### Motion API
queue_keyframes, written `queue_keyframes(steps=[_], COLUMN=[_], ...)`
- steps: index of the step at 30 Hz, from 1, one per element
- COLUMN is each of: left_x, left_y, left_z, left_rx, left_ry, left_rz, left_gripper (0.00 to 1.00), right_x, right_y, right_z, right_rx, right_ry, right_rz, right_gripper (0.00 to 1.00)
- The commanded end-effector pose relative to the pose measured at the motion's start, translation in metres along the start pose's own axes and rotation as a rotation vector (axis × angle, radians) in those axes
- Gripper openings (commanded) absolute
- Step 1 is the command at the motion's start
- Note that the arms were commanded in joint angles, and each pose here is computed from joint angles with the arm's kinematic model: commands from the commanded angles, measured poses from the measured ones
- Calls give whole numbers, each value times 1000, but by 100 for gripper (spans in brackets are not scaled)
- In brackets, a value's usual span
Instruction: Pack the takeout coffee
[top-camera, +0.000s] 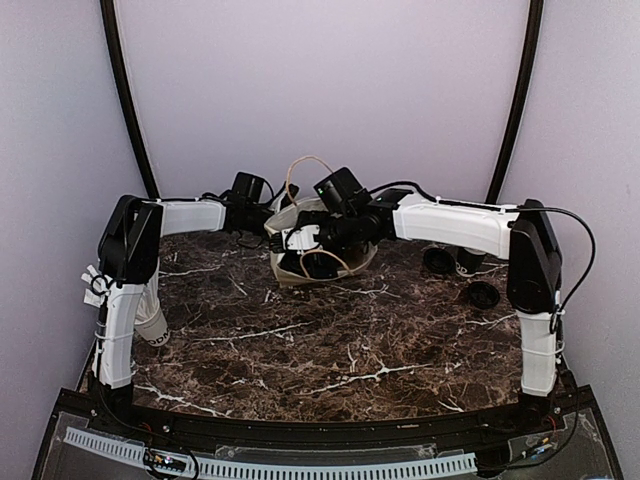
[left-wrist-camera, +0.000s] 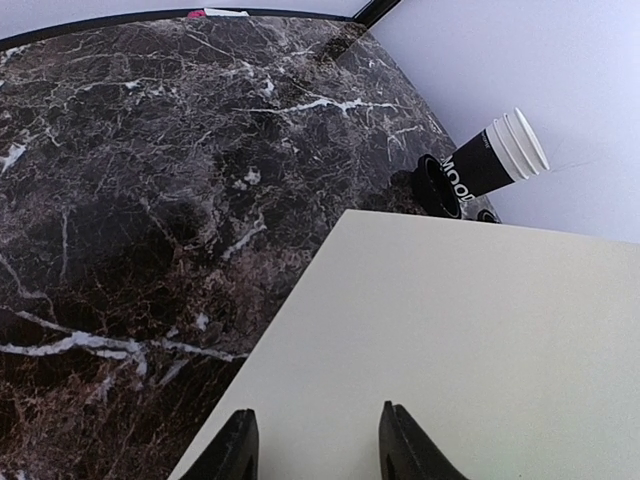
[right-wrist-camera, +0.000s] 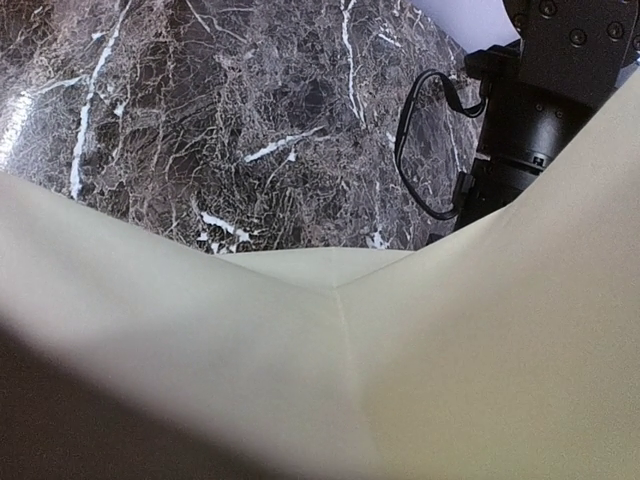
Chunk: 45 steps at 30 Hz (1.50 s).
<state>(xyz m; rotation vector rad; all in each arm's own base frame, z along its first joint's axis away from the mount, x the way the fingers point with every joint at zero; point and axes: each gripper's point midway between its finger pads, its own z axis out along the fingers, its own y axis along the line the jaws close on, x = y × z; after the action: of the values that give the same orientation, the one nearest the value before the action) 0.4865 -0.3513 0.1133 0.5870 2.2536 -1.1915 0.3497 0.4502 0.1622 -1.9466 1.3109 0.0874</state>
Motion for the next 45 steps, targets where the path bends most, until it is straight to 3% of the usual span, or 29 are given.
queue_keyframes(steps=[1, 14, 21, 32, 45], left_x=[7, 8, 8, 0, -9], left_y=[-28, -39, -40, -44, -57], left_z=[3, 0, -1, -9, -36], left_rx=[115, 174, 177, 148, 86], left_ry=[44, 42, 44, 21, -32], left_rz=[-25, -41, -41, -8, 58], left_gripper=[42, 39, 39, 40, 46], right_x=[57, 80, 73, 12, -37], right_y=[25, 28, 17, 7, 44], right_z=[20, 35, 32, -43, -105], right_rx=[-73, -25, 0, 62, -150], right_ry=[198, 275, 263, 136, 67], right_rz=[23, -13, 2, -12, 66], right_gripper=[99, 92, 82, 78, 76])
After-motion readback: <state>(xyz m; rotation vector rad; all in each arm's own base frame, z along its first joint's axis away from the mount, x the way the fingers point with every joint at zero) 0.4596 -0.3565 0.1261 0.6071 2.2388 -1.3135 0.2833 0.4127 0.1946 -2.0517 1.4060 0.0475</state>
